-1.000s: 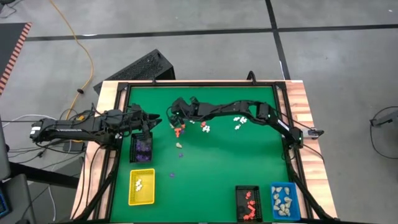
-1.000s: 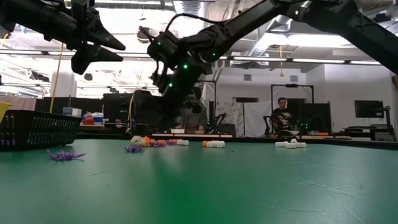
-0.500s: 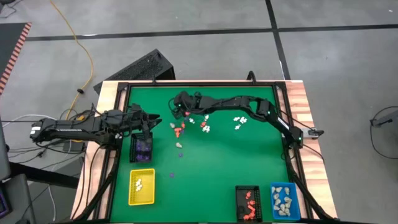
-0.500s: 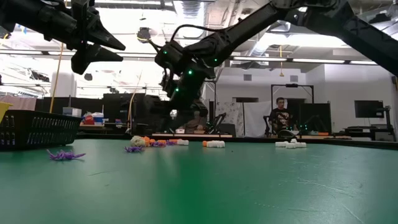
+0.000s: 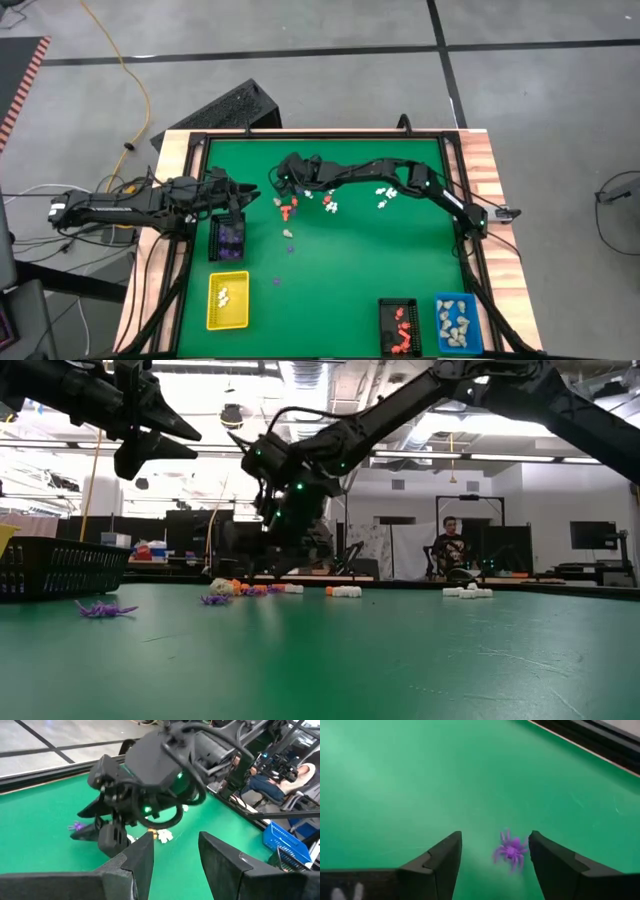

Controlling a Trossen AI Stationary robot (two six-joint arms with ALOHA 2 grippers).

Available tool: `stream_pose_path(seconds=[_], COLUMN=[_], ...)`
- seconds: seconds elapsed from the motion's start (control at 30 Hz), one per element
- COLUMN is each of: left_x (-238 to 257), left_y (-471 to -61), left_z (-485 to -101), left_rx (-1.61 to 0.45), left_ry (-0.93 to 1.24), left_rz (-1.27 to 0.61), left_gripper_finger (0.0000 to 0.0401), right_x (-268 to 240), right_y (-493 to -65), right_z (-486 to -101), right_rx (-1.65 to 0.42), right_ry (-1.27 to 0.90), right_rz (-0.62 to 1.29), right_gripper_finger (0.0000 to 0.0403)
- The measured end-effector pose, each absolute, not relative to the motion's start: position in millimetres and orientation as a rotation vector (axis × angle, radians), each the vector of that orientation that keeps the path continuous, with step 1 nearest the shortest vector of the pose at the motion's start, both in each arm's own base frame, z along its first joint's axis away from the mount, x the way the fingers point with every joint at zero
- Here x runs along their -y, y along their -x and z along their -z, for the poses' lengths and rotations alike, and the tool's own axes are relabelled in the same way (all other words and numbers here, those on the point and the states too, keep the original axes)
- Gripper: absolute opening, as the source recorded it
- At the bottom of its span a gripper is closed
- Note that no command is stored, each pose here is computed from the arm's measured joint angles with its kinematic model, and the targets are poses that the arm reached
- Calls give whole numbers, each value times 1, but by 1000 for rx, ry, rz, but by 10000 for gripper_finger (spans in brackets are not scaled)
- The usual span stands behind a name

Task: Sort Halloween decoration
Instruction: Put the purple spider toy into the top black basket

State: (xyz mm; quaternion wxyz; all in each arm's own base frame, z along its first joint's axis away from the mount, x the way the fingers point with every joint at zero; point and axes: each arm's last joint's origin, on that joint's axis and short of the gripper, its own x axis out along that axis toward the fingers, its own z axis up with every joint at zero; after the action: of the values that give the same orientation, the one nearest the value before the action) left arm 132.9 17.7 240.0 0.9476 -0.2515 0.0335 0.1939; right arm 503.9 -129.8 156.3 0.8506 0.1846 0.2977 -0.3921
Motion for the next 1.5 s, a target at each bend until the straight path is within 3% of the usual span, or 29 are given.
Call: stream_pose_path(seconds=[0.37, 1.03, 1.3, 1.5], left_x=[-18, -18, -18, -18], left_y=[-133, -133, -133, -133], left_z=[-240, -240, -240, -240], left_rx=[-70, -69, -68, -67], left_ry=[513, 513, 516, 520], left_rz=[-400, -401, -402, -402], left_gripper_finger=[144, 144, 144, 144], right_x=[132, 132, 132, 129], right_y=[-501, -500, -500, -501], right_z=[-152, -151, -152, -147], right_rx=[-673, -677, -672, -683], right_ry=[-405, -432, -437, -424], right_rz=[810, 813, 815, 824], right_gripper_finger=[217, 207, 177, 119])
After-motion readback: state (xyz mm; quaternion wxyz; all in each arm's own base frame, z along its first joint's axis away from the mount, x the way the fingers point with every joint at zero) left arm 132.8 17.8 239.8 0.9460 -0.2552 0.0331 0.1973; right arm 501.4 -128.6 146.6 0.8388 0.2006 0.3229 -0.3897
